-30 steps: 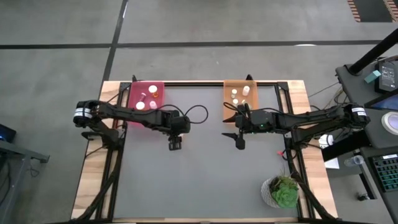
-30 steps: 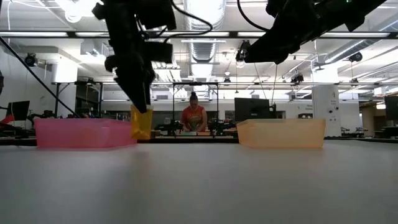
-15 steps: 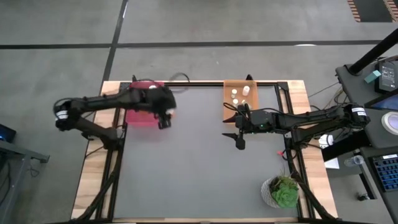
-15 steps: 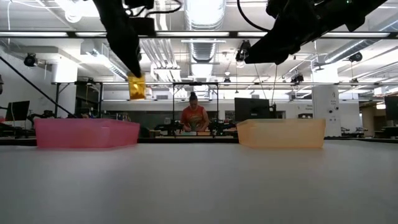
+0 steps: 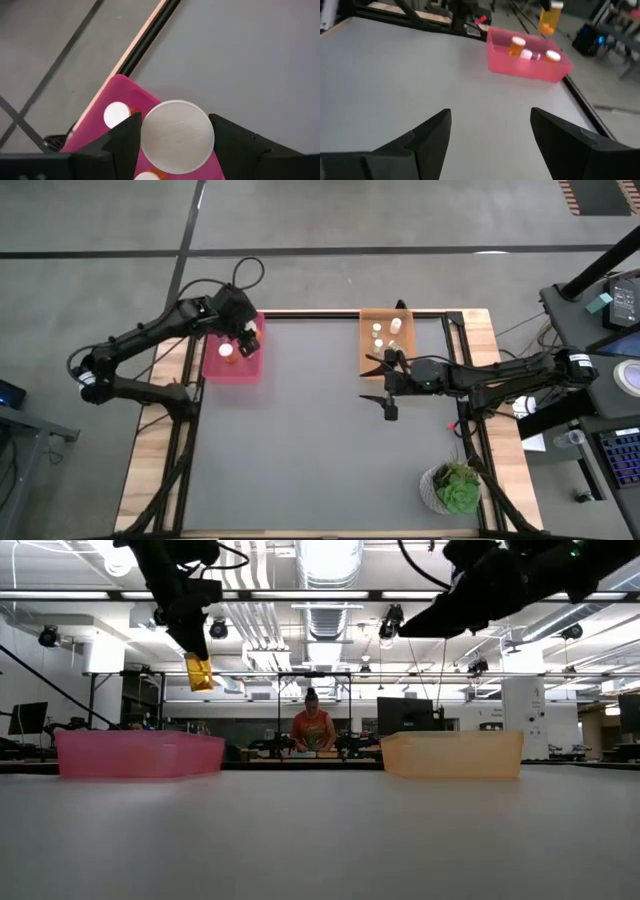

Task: Pick and place medicine bottles into bin by pill shape (circle, oval)
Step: Put the orange capsule bottle into the pink bin

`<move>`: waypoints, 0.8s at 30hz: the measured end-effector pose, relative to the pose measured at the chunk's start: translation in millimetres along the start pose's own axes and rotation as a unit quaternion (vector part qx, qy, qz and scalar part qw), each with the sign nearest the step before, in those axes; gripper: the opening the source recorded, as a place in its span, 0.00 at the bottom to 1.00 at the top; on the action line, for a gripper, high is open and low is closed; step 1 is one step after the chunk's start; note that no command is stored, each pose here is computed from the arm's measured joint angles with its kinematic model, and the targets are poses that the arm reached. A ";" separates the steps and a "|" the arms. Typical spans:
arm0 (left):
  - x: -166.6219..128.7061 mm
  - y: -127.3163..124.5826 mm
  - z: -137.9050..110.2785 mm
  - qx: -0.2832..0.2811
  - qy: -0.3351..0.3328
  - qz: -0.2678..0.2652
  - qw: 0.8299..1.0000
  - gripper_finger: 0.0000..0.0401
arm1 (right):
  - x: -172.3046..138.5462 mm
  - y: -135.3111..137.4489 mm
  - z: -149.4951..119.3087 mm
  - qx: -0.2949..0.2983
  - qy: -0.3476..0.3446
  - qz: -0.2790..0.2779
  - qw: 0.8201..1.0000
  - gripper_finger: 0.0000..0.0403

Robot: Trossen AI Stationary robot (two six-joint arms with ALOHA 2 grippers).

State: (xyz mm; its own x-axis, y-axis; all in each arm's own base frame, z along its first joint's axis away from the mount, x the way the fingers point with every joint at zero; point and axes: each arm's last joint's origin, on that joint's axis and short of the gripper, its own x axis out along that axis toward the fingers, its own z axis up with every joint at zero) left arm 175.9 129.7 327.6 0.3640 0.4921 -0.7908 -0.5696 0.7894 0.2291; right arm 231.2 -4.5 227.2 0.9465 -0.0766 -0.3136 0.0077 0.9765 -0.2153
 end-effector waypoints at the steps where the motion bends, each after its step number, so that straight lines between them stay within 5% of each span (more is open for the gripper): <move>1: 0.6 0.4 -0.3 -0.007 0.001 0.001 1.000 0.51 | -2.5 0.7 -2.6 -0.007 -0.008 0.004 1.000 0.66; 16: 5.7 4.2 0.5 -0.140 0.010 0.008 0.990 0.51 | -56.2 0.0 -11.6 -0.050 -0.113 -0.006 0.992 0.66; 24: 27.3 7.2 -3.7 -0.156 0.088 0.019 0.984 0.51 | -73.0 -1.1 -12.1 -0.060 -0.148 -0.017 0.987 0.66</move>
State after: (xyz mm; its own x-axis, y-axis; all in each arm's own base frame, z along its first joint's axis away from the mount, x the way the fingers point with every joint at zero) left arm 179.0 147.5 305.5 0.2205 0.4259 -0.8775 -0.7884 0.6075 0.0968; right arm 158.3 -2.4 239.2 0.9993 -0.0297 -0.0231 0.0203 0.9423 -0.3342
